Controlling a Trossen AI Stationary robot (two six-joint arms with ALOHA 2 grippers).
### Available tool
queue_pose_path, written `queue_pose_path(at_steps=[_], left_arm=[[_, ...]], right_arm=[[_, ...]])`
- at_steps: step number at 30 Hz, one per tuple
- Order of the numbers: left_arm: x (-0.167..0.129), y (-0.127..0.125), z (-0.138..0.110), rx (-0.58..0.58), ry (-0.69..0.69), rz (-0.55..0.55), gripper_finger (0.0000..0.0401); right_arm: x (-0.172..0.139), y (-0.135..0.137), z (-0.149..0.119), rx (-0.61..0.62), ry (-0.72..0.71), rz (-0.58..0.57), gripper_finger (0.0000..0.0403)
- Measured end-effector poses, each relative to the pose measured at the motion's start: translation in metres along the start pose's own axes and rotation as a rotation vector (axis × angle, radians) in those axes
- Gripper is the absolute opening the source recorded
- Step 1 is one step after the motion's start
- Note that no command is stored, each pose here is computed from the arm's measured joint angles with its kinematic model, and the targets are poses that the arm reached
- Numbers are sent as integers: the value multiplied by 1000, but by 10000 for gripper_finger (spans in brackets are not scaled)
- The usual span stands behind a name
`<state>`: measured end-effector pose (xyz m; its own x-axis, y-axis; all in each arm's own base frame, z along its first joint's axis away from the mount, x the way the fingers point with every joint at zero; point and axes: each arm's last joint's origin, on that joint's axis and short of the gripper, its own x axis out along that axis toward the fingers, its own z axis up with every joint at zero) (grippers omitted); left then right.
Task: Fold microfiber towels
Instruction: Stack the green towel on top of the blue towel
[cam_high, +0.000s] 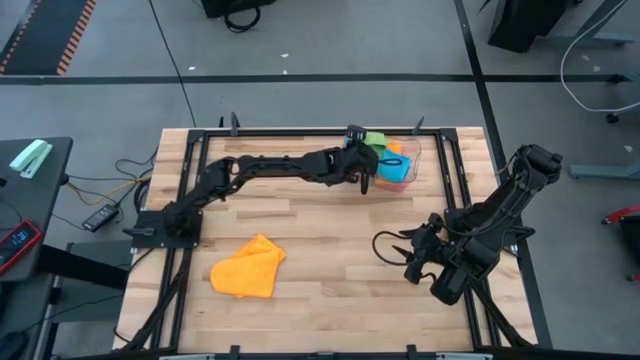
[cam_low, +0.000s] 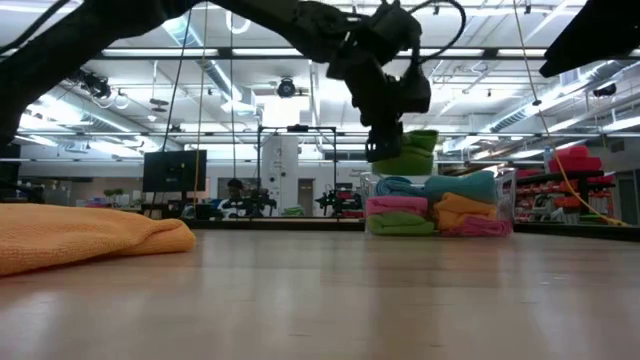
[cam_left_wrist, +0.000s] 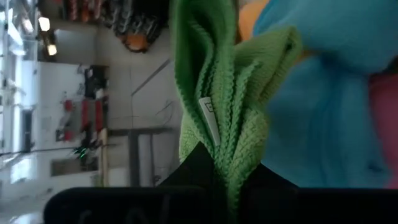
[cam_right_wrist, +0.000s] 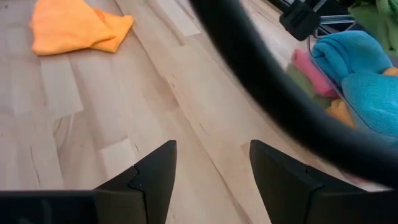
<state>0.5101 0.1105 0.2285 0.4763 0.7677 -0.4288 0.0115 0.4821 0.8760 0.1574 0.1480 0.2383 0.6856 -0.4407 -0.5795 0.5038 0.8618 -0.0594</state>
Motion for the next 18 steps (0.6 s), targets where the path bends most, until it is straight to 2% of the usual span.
queue_pose_path(at_steps=[10,14,18], left_arm=[[22,-19,-10,119,69,-31,22],[19,-25,-12,158,89,-69,73],[17,-28,-10,131,57,-113,127]], right_arm=[[-1,1,-1,18,1,7,213],[-1,1,-1,19,1,9,213],[-1,1,-1,25,0,13,213]])
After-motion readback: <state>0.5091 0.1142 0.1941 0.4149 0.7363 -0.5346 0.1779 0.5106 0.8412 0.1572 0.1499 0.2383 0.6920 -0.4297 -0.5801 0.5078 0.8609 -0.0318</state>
